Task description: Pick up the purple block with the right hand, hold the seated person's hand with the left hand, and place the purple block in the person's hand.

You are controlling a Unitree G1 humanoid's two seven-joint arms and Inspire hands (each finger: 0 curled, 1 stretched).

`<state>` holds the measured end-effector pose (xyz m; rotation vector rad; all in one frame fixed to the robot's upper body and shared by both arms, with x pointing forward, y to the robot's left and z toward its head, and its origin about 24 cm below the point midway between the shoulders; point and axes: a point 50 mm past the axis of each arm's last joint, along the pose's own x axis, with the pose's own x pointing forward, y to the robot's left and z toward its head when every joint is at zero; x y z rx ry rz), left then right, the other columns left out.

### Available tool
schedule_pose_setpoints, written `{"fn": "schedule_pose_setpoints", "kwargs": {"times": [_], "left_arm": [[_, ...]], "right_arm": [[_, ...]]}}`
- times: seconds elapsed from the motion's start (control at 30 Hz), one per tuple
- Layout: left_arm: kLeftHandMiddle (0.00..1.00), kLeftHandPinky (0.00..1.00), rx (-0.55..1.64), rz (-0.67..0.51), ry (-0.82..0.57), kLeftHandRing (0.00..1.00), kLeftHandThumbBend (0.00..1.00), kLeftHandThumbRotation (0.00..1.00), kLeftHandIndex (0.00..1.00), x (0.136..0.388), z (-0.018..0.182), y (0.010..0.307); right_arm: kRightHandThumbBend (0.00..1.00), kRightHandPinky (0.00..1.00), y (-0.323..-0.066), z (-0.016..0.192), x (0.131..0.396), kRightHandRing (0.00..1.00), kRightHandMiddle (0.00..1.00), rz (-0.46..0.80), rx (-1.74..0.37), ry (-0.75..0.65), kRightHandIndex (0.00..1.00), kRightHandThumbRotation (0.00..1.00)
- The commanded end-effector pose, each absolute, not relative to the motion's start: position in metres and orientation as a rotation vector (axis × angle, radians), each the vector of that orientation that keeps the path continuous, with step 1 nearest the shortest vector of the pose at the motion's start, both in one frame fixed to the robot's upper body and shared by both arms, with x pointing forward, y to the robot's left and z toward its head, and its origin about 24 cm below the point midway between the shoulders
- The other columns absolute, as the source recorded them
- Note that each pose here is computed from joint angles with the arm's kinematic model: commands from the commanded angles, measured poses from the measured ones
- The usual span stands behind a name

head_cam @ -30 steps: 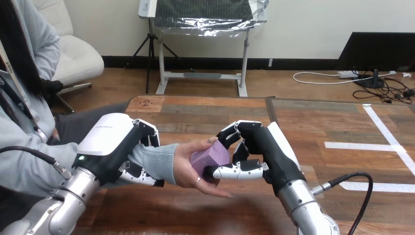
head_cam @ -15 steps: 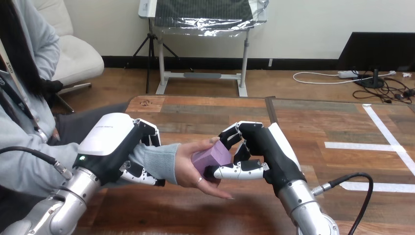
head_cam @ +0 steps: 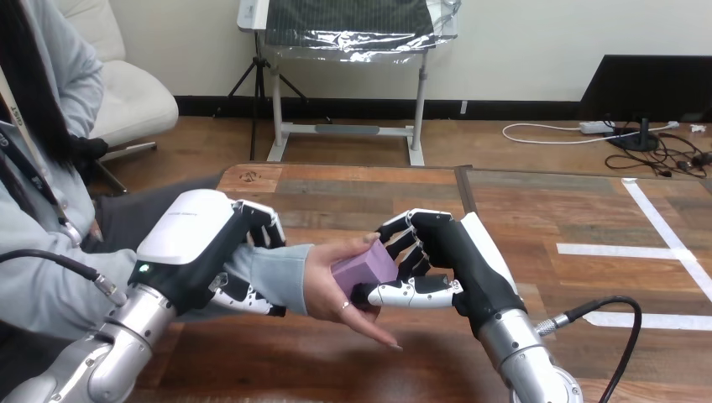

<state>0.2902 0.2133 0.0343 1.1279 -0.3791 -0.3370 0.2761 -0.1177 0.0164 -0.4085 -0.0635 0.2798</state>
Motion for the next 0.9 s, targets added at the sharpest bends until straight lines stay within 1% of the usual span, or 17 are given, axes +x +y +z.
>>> {"fn": "schedule_pose_setpoints", "kwargs": {"times": [0.0, 0.07, 0.1, 0.27, 0.37, 0.43, 0.57, 0.67, 0.7, 0.87], "left_arm": [[0.46, 0.38, 1.040, -0.248, -0.571, 0.42, 0.95, 0.04, 0.48, 0.304, 0.074, 0.198], [0.48, 0.40, 1.031, -0.245, -0.564, 0.44, 0.95, 0.05, 0.50, 0.303, 0.074, 0.198], [0.51, 0.43, 1.027, -0.244, -0.561, 0.47, 0.96, 0.06, 0.53, 0.302, 0.074, 0.199], [0.56, 0.48, 1.021, -0.228, -0.554, 0.52, 0.97, 0.08, 0.59, 0.299, 0.072, 0.201], [0.60, 0.53, 1.020, -0.217, -0.541, 0.56, 0.97, 0.12, 0.63, 0.297, 0.070, 0.203], [0.64, 0.60, 1.019, -0.211, -0.535, 0.62, 0.97, 0.16, 0.67, 0.296, 0.069, 0.204], [0.68, 0.65, 1.017, -0.195, -0.521, 0.67, 0.98, 0.21, 0.71, 0.292, 0.067, 0.206], [0.72, 0.70, 1.024, -0.181, -0.516, 0.71, 0.98, 0.25, 0.75, 0.290, 0.065, 0.207], [0.74, 0.72, 1.025, -0.176, -0.517, 0.74, 0.99, 0.28, 0.77, 0.289, 0.065, 0.208], [0.78, 0.77, 1.018, -0.151, -0.508, 0.79, 1.00, 0.33, 0.81, 0.286, 0.062, 0.210]], "right_arm": [[0.80, 0.42, -0.107, 0.042, 0.289, 0.49, 0.54, 0.288, -0.413, -0.172, 0.63, 0.11], [0.81, 0.44, -0.108, 0.042, 0.290, 0.51, 0.57, 0.281, -0.421, -0.175, 0.65, 0.13], [0.81, 0.48, -0.108, 0.042, 0.290, 0.55, 0.59, 0.278, -0.426, -0.177, 0.67, 0.15], [0.83, 0.55, -0.110, 0.042, 0.291, 0.61, 0.64, 0.261, -0.458, -0.185, 0.71, 0.19], [0.84, 0.61, -0.111, 0.042, 0.292, 0.66, 0.67, 0.252, -0.463, -0.186, 0.73, 0.21], [0.85, 0.66, -0.112, 0.042, 0.293, 0.70, 0.70, 0.248, -0.462, -0.186, 0.76, 0.22], [0.86, 0.71, -0.115, 0.042, 0.295, 0.73, 0.73, 0.236, -0.460, -0.191, 0.78, 0.23], [0.88, 0.73, -0.117, 0.042, 0.296, 0.76, 0.75, 0.230, -0.468, -0.193, 0.80, 0.25], [0.89, 0.74, -0.118, 0.043, 0.297, 0.77, 0.77, 0.228, -0.472, -0.194, 0.82, 0.27], [0.90, 0.75, -0.121, 0.043, 0.299, 0.80, 0.79, 0.223, -0.482, -0.198, 0.84, 0.30]]}}
